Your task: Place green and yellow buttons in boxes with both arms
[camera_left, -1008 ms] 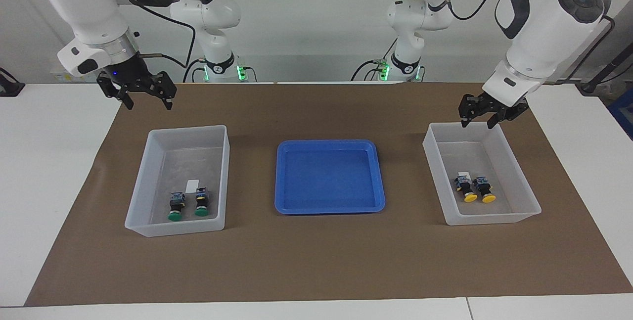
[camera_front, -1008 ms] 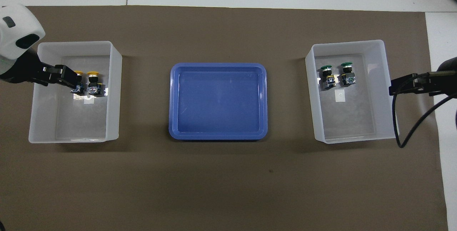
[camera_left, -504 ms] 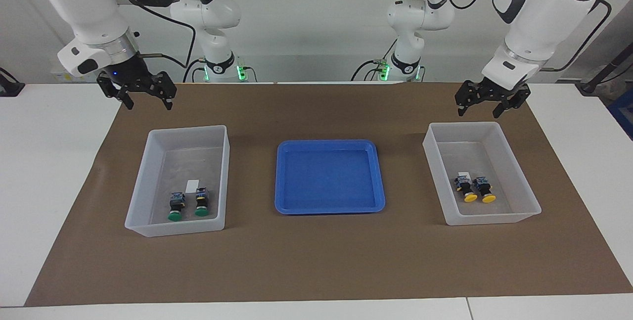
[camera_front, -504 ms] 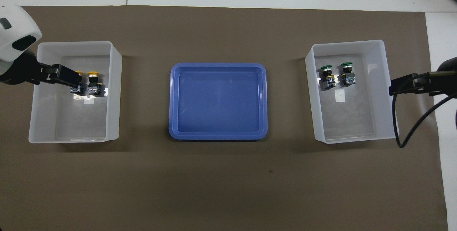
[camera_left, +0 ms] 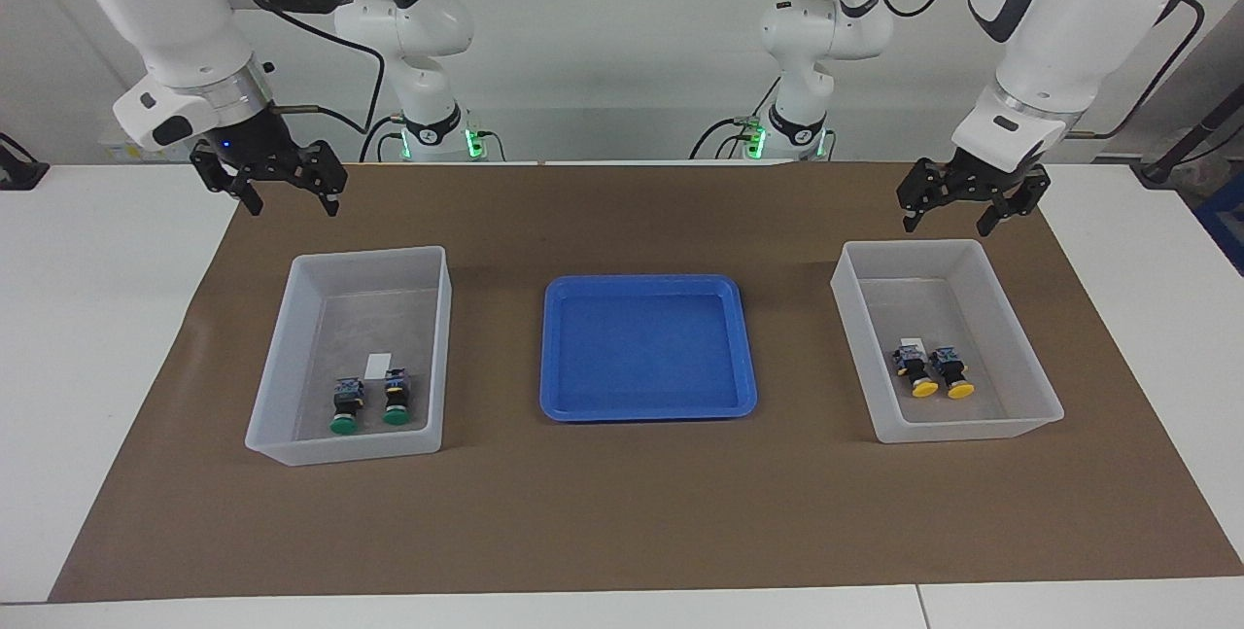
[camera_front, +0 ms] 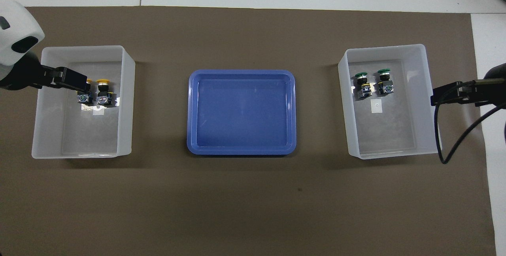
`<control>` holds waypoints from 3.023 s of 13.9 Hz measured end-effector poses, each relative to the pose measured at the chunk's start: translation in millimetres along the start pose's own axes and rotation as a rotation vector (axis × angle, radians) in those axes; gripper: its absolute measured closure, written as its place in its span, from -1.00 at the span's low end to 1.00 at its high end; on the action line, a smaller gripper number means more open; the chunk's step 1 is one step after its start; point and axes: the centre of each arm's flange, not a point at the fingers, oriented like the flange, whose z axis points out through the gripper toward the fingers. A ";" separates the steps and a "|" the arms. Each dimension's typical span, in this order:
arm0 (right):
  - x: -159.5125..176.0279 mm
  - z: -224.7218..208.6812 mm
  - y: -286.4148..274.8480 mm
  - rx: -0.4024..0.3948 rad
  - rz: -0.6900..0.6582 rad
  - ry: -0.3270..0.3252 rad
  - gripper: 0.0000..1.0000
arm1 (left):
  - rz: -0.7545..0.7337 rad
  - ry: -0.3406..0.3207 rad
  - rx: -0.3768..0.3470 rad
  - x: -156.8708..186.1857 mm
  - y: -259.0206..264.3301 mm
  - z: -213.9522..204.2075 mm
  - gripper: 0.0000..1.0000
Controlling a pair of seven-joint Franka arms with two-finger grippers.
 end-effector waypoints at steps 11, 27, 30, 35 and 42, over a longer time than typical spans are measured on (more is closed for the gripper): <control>0.0 0.0 0.0 0.000 0.000 0.000 -1.00 | 0.000 0.018 0.001 2.0 -0.1 -0.9 -1.00; 0.0 0.0 0.0 0.000 0.000 0.000 -1.00 | -0.003 0.020 0.002 2.1 -2.0 -1.1 -1.00; 0.0 0.0 0.0 0.000 0.000 0.000 -1.00 | -0.004 0.021 0.002 2.1 -2.0 -1.1 -1.00; 0.0 0.0 0.0 0.000 0.000 0.000 -1.00 | -0.003 0.025 0.002 2.6 -1.5 -1.5 -1.00; 0.0 0.0 0.0 0.000 0.000 0.000 -1.00 | -0.003 0.032 0.002 3.4 -1.7 -2.2 -1.00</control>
